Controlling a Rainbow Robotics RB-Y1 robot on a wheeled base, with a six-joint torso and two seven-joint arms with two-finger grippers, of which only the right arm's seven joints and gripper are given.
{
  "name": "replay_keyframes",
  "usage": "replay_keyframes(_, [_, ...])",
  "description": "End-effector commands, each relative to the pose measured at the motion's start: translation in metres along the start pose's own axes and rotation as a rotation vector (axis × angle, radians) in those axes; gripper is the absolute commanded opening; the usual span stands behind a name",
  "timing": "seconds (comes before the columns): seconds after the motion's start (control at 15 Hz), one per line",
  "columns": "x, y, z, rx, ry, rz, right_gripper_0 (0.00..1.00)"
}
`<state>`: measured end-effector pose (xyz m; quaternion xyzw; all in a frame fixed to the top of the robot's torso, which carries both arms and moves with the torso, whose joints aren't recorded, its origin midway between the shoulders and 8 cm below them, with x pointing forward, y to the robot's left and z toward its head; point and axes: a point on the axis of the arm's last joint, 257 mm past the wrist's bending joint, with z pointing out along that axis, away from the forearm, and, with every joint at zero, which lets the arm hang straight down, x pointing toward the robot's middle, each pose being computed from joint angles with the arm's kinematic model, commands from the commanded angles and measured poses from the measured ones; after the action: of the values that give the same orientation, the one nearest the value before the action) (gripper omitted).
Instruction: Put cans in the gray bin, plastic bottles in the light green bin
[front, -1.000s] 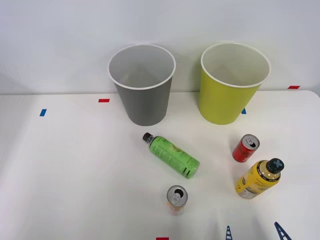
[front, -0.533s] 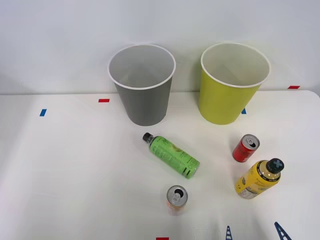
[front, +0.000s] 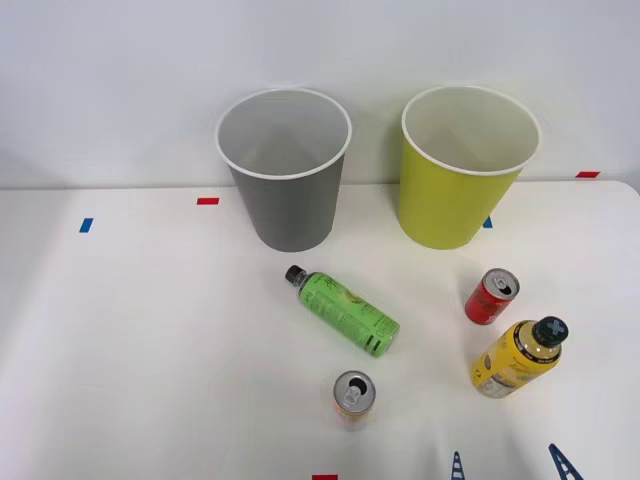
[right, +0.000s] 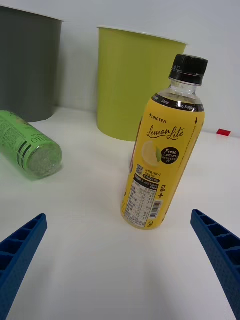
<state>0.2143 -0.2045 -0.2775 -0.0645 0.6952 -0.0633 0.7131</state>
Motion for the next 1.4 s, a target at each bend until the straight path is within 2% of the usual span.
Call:
replay_keyframes(0.07, [0.0,0.0,0.0,0.0,0.0,0.0,1.0])
replay_keyframes(1.4, [0.0,0.0,0.0,0.0,0.0,0.0,1.0])
